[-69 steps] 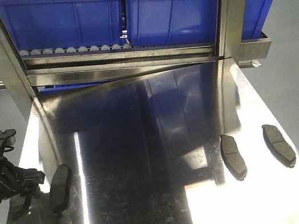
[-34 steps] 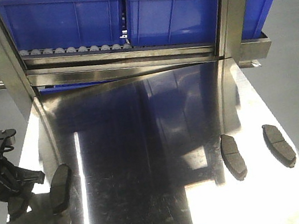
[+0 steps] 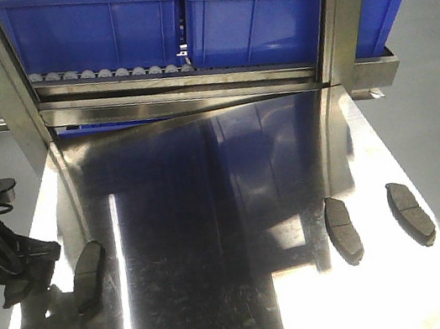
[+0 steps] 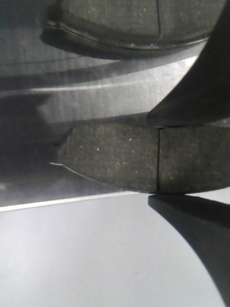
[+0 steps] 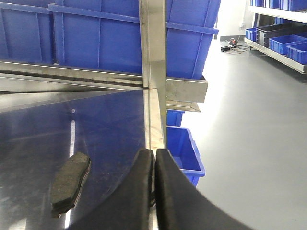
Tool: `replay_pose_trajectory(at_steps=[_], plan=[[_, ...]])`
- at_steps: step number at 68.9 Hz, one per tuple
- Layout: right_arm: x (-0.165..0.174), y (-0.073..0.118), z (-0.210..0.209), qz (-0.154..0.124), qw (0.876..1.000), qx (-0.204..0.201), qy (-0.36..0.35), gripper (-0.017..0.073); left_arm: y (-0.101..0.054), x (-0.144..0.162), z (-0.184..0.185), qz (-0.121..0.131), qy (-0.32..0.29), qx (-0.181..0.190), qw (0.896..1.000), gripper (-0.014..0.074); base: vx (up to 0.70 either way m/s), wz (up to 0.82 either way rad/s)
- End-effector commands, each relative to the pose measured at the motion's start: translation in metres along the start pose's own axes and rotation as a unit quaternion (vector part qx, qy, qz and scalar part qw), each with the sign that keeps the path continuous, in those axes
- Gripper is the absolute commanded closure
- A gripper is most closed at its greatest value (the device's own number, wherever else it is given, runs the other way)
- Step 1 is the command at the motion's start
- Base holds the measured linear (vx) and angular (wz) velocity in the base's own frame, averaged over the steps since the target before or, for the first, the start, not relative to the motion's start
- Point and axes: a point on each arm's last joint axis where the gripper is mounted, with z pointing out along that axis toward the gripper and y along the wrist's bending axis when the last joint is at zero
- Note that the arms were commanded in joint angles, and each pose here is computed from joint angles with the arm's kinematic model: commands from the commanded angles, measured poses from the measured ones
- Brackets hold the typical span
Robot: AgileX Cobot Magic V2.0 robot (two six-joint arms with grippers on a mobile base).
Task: Move and align brake pads A on conveyor
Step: 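Close the left gripper on the brake pad and lift it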
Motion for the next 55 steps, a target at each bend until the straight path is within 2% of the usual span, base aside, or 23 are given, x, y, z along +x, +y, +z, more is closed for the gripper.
replay_pose_trajectory(at_steps=[1,55], plan=[[-0.0013,0.0000,0.0000,-0.005,0.999,0.001,-0.033,0.0562,-0.0007,-0.0113,-0.0248,0.000,-0.061,-0.002,0.998,0.0449,0.00,0.00],[-0.0013,0.0000,0.0000,-0.005,0.999,0.001,-0.033,0.0562,-0.0007,-0.0122,-0.0249,0.003,-0.065,-0.002,0.998,0.0449,0.00,0.00]])
